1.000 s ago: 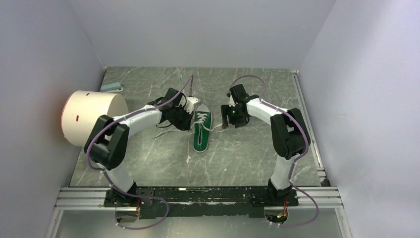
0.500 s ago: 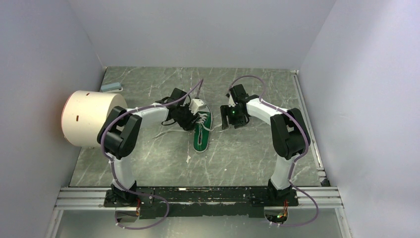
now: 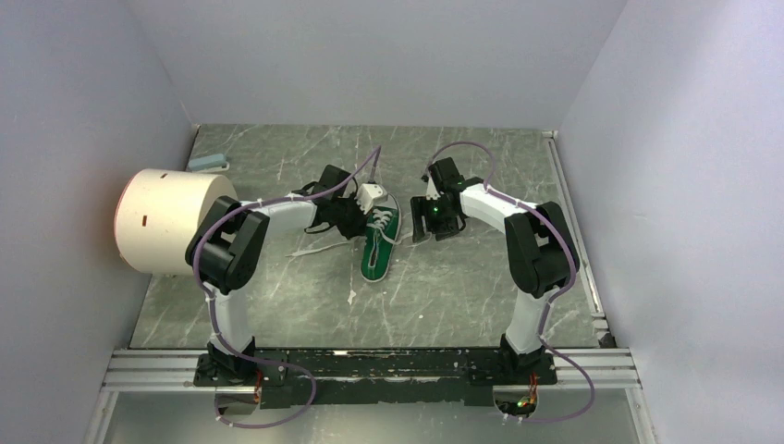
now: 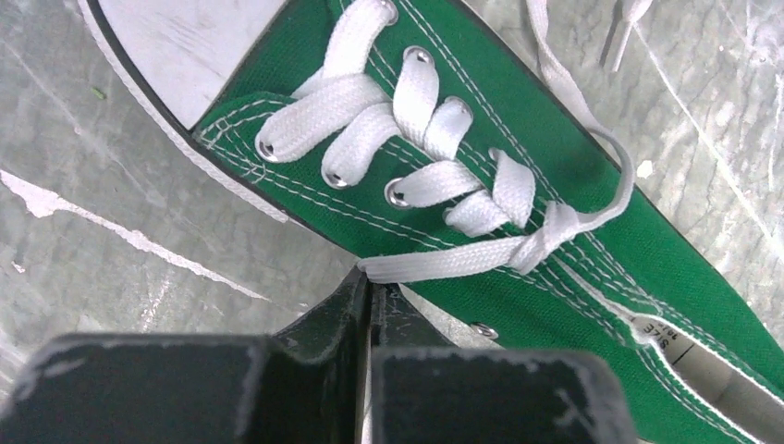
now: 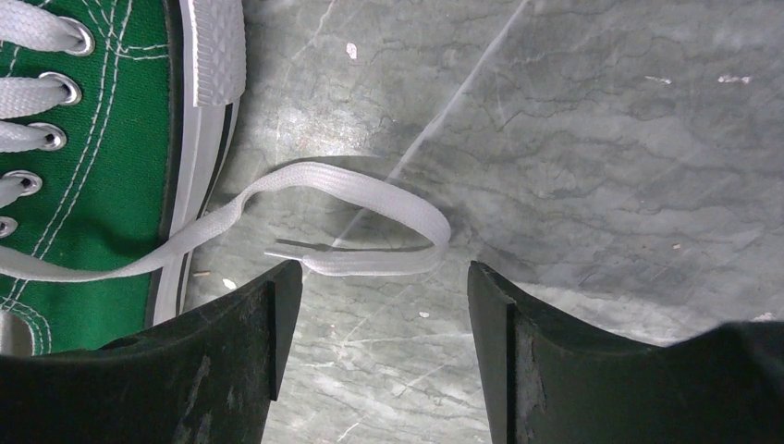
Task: Tie the shoes
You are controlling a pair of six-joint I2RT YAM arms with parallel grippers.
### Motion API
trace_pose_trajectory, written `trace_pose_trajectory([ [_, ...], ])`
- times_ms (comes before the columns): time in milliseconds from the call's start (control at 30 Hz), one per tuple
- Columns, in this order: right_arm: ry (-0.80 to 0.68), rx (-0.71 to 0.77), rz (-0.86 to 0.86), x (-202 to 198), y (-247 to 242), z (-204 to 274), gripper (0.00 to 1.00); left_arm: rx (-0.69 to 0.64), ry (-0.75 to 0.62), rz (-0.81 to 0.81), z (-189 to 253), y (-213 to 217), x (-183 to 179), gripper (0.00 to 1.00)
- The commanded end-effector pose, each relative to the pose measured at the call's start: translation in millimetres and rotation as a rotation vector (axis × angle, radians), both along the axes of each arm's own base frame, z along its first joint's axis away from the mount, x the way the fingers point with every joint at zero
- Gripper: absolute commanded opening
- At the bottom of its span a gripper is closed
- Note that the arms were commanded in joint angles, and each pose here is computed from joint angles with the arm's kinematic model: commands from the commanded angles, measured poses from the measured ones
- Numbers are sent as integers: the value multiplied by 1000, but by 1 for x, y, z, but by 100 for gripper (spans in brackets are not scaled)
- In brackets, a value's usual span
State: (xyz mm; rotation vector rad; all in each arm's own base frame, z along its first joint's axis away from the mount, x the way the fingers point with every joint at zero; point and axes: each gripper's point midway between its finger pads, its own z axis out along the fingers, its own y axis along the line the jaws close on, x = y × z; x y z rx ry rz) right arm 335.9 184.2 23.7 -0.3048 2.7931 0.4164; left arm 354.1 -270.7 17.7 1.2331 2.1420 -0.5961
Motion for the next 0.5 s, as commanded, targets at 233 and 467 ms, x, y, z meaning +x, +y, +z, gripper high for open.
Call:
trace_pose_trajectory([
  [233,-26,-5,-46,2,-9,7,70,-37,-1,64,37,8,-15,5],
  [467,-39,-46,-67,14,-12,3,67,-86,30,109,55,7,-26,5],
])
